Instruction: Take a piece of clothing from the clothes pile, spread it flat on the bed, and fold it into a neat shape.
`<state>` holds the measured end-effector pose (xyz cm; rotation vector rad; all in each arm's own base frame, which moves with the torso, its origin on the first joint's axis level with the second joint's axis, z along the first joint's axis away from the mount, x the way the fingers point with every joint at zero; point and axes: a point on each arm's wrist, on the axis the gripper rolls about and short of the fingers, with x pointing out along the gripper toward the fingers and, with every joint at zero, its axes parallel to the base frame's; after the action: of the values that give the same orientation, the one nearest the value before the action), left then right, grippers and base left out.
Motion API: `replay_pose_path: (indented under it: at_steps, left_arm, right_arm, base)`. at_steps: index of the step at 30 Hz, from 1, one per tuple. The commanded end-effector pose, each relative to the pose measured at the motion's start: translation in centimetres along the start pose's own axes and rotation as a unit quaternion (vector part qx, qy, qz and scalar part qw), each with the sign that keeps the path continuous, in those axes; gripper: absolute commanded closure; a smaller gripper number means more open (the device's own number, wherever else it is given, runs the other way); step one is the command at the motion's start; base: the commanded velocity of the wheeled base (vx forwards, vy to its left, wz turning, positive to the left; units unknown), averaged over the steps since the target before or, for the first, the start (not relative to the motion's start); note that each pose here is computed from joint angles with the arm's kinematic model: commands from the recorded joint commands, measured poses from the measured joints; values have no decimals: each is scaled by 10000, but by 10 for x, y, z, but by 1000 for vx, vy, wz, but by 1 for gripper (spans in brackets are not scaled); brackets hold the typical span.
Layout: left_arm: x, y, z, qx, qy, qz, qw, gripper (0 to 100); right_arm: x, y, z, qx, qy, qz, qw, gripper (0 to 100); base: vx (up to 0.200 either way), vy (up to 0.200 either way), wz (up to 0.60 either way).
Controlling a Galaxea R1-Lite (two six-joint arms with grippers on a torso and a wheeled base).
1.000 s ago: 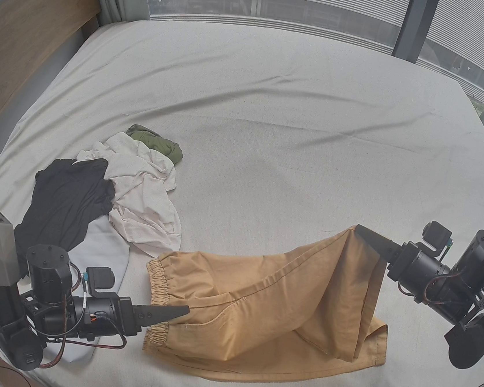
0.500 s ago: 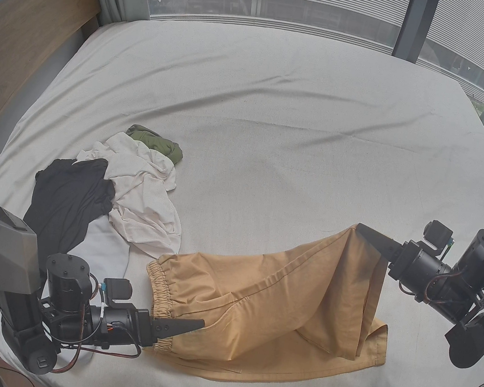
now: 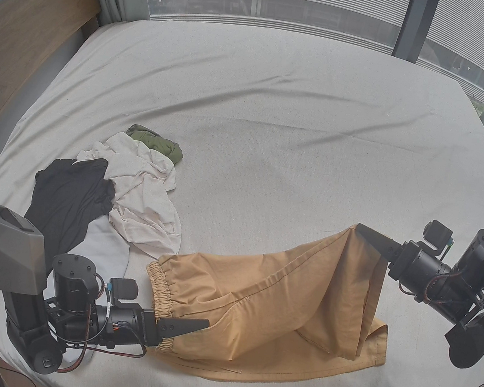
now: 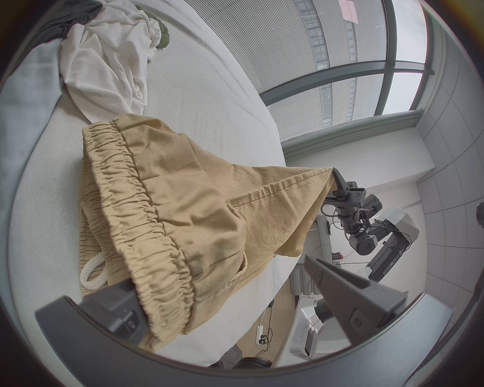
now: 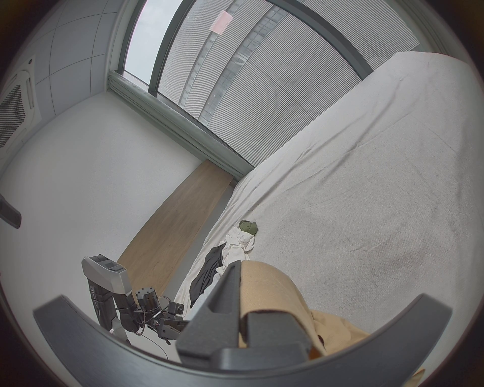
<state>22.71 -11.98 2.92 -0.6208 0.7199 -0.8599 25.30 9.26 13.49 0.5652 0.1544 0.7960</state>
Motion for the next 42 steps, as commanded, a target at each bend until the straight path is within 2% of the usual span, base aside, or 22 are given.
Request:
replay_pose_path:
  at_steps: [1, 11, 21, 32, 42]
  left_arm:
    - [0, 0, 0, 3, -7, -6, 10000, 100]
    - [-3, -1, 9, 97, -216, -20, 9997, 100]
    - [-14, -17, 28, 387, -651, -232, 9969, 100]
    - [-34, -29, 61, 774, -1431, -366, 9860, 100]
    - [-42, -33, 74, 919, -1717, -384, 9801, 100]
  right_arm:
    - [0, 0, 0, 3, 7, 3, 10000, 100]
    - [0, 0, 2, -13, -28, -1, 10000, 100]
    - [-1, -2, 5, -5, -73, 12, 10000, 100]
    - [-10, -3, 22, -22, -286, 65, 9996, 100]
    - [-13, -5, 32, -77, -440, 48, 9990, 100]
  base:
    - [0, 0, 0]
    - [0, 0, 0]
    - [0, 0, 0]
    - [0, 0, 0]
    - [0, 0, 0]
